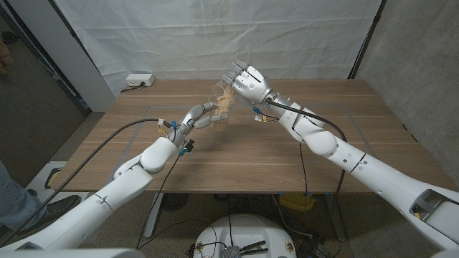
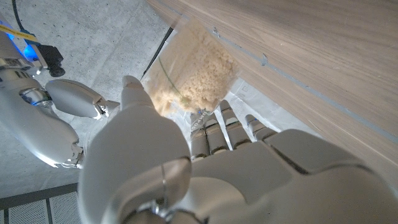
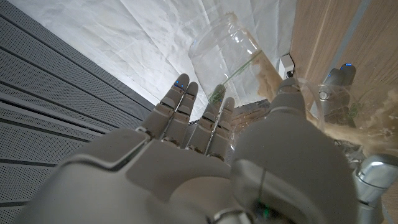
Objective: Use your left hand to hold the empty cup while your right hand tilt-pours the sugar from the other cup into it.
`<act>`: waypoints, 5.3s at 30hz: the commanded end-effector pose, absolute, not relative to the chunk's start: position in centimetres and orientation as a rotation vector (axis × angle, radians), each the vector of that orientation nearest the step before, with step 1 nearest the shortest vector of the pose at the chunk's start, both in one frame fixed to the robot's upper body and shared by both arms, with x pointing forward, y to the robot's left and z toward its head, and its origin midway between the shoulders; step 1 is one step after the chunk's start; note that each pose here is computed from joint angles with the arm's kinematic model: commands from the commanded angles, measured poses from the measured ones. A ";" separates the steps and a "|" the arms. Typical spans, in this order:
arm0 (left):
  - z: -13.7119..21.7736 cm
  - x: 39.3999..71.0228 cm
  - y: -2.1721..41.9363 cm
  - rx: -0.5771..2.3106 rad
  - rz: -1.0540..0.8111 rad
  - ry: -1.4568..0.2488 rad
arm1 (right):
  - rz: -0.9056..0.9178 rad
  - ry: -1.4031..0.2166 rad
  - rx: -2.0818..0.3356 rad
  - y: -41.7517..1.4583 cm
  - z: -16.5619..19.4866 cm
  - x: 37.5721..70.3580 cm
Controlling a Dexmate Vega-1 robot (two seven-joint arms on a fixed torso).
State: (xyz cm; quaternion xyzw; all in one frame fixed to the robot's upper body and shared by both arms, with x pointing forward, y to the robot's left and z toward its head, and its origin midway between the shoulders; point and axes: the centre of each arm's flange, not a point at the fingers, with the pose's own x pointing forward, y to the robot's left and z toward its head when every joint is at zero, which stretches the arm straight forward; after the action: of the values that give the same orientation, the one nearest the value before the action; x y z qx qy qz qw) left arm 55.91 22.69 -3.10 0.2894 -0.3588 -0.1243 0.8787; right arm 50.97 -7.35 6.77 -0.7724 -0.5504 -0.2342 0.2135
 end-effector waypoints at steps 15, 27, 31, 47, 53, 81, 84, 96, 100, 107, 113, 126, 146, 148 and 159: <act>-2.7 55.8 22.9 0.601 -0.254 -0.759 | -0.670 -1.547 -2.141 -7.2 6.6 51.0; -2.7 55.9 23.0 0.601 -0.258 -0.754 | -0.666 -1.507 -2.049 -7.3 6.6 50.9; -2.8 56.0 23.1 0.600 -0.261 -0.749 | -0.674 -1.509 -2.051 -7.2 6.6 50.7; -3.0 56.3 23.2 0.600 -0.277 -0.745 | -0.603 -1.445 -1.912 -7.1 7.2 50.2; -2.9 56.3 23.3 0.598 -0.269 -0.751 | -0.543 -1.400 -1.760 -7.2 7.2 50.1; -3.8 57.1 24.0 0.537 -0.216 -0.727 | -0.434 -1.042 -1.123 -11.9 1.5 52.2; -3.9 57.2 24.0 0.545 -0.206 -0.726 | -0.423 -0.982 -1.077 -12.2 0.2 52.5; -4.7 58.0 23.8 0.538 -0.129 -0.741 | -0.420 -0.808 -0.938 -13.2 -3.9 53.1; -5.2 58.3 23.6 0.534 -0.093 -0.760 | -0.423 -0.775 -0.924 -13.5 -4.4 52.9; -6.0 58.7 23.3 0.538 -0.043 -0.793 | -0.364 -0.713 -0.853 -14.4 -5.8 53.0; -6.6 59.1 23.3 0.515 -0.038 -0.804 | -0.347 -0.652 -0.823 -14.5 -6.9 53.4; -8.1 60.3 23.2 0.485 -0.031 -0.798 | -0.344 -0.588 -0.775 -15.4 -8.7 54.1; -9.6 61.9 22.0 0.507 -0.090 -0.723 | -0.358 -0.522 -0.736 -16.2 -10.3 54.7; -9.7 62.1 21.9 0.507 -0.092 -0.716 | -0.354 -0.520 -0.734 -16.2 -10.4 54.8; -10.6 62.8 21.9 0.499 -0.101 -0.679 | -0.362 -0.512 -0.731 -16.3 -10.3 55.0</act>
State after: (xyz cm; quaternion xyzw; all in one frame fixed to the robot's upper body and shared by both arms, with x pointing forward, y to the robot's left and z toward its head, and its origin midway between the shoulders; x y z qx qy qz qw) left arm 62.06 22.00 -9.68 0.2442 -0.3481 -0.0431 0.9041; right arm 54.79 -16.20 -10.23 -0.3541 -0.2504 -0.1722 0.8844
